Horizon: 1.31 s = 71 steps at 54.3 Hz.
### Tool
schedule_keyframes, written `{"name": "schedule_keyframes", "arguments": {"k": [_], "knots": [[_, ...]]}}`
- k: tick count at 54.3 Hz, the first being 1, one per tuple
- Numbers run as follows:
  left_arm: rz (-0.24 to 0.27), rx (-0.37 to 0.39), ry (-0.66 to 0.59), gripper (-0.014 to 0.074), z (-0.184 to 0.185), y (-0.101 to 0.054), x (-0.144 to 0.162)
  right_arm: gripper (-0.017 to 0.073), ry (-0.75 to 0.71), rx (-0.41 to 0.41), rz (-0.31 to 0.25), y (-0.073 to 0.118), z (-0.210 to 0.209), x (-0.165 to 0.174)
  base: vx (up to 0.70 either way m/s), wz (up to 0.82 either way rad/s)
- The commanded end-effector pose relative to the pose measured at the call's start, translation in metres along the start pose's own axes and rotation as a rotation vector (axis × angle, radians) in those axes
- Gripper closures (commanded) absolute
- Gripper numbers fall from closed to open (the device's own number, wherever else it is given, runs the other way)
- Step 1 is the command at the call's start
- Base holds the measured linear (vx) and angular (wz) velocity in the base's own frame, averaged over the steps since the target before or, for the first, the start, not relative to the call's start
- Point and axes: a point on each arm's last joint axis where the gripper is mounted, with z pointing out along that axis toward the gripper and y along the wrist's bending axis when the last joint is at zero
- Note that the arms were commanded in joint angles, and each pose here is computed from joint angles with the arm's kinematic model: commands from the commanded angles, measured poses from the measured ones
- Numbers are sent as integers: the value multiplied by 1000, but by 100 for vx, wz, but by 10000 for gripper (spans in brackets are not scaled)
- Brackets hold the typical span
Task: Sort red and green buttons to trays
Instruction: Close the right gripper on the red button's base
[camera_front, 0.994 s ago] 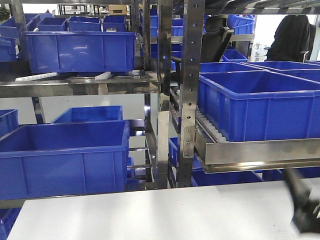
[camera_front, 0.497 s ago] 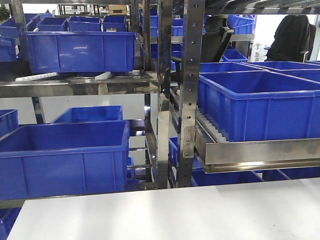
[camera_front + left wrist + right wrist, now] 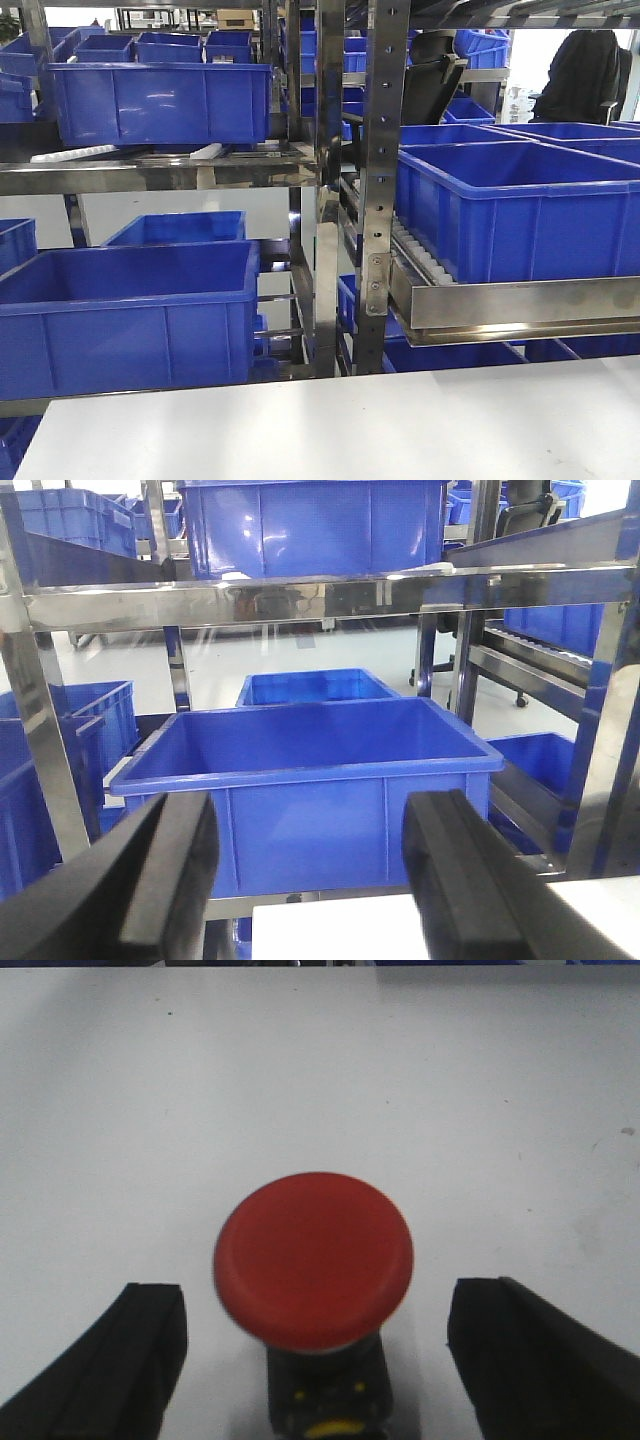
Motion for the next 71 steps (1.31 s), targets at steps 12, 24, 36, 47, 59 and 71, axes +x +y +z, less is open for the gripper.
{"name": "schedule_keyframes", "arguments": {"k": [12, 24, 36, 47, 59, 71], "knots": [[-14, 7, -135, 59, -4, -1, -21, 529, -242, -30, -8, 2, 4, -28, 0, 0], [-90, 11, -118, 59, -2, -1, -17, 573, -216, -66, -21, 6, 3, -24, 0, 0], [-82, 19, 134, 59, 20, -4, 59, 573, -216, -66, -21, 6, 3, -24, 0, 0], [-55, 90, 168, 59, 31, -17, 126, 572, -217, -65, -20, 6, 3, -24, 0, 0], [-50, 228, 210, 59, 31, -33, 180, 572, -214, -40, -11, 3, 3, -24, 0, 0], [-76, 298, 238, 59, 36, -41, 207, 572, -210, -12, -1, 1, 3, -24, 0, 0]]}}
